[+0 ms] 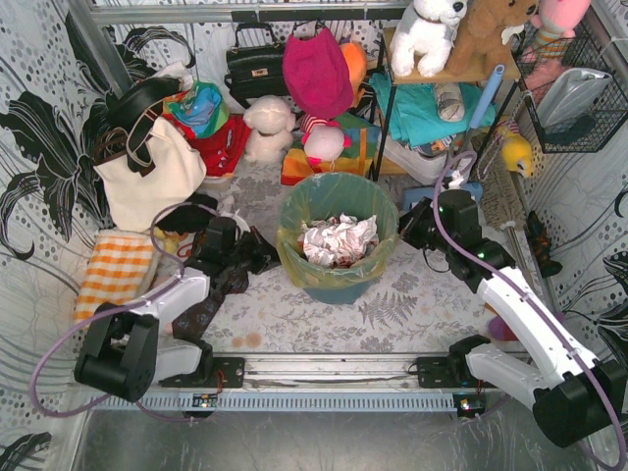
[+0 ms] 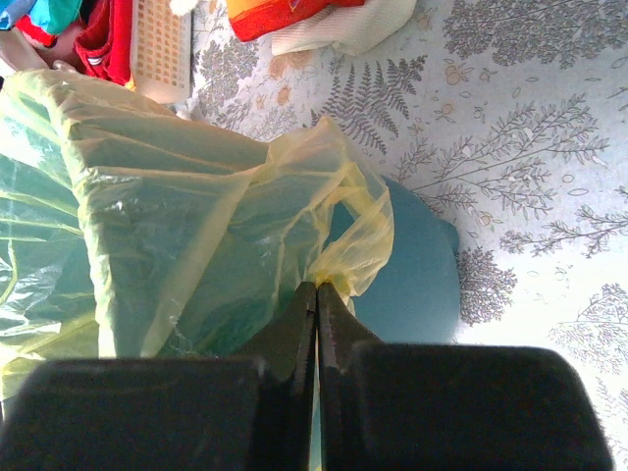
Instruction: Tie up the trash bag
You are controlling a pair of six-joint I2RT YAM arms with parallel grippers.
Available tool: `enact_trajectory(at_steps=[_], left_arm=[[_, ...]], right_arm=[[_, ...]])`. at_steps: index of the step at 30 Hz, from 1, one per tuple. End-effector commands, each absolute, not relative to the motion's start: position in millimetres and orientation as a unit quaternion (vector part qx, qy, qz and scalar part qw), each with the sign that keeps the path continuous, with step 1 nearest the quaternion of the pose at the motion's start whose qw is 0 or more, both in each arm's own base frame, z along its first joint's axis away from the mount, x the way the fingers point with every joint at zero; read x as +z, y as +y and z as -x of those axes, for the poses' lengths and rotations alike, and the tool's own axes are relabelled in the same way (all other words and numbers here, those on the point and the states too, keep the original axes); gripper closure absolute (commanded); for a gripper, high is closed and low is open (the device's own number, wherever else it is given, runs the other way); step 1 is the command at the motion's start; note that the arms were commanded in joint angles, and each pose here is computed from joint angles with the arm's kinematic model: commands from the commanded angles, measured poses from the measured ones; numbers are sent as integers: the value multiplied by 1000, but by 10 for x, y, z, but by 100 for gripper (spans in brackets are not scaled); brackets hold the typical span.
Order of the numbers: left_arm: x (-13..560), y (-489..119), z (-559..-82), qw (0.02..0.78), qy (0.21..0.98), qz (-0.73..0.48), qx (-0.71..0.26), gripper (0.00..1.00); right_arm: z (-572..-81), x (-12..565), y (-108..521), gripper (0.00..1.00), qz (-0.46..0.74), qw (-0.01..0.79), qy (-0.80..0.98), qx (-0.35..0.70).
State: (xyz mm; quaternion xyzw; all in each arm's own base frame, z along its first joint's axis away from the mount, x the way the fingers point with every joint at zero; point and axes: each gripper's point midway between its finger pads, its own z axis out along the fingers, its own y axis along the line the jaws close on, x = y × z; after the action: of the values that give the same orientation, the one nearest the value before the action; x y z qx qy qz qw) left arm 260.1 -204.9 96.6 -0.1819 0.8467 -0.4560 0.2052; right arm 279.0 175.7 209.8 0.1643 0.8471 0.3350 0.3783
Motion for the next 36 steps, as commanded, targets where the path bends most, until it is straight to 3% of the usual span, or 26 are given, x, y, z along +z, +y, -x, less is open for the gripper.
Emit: enact_trajectory(at_steps=[1,16,36], left_arm=[[1175,-1910,-2658,252,863,158,-409,100],[1641,-1626,-2538,306,867,172,-353,100],[2609,-1536,-2565,387,833,155,-364,100]], right_arm=[[-2674,2087,1650,100,-177,382,848,322],[-2299,1957,1397,100,-193,371,861,288],[-2254,2960,1476,100,-128,463,798,362]])
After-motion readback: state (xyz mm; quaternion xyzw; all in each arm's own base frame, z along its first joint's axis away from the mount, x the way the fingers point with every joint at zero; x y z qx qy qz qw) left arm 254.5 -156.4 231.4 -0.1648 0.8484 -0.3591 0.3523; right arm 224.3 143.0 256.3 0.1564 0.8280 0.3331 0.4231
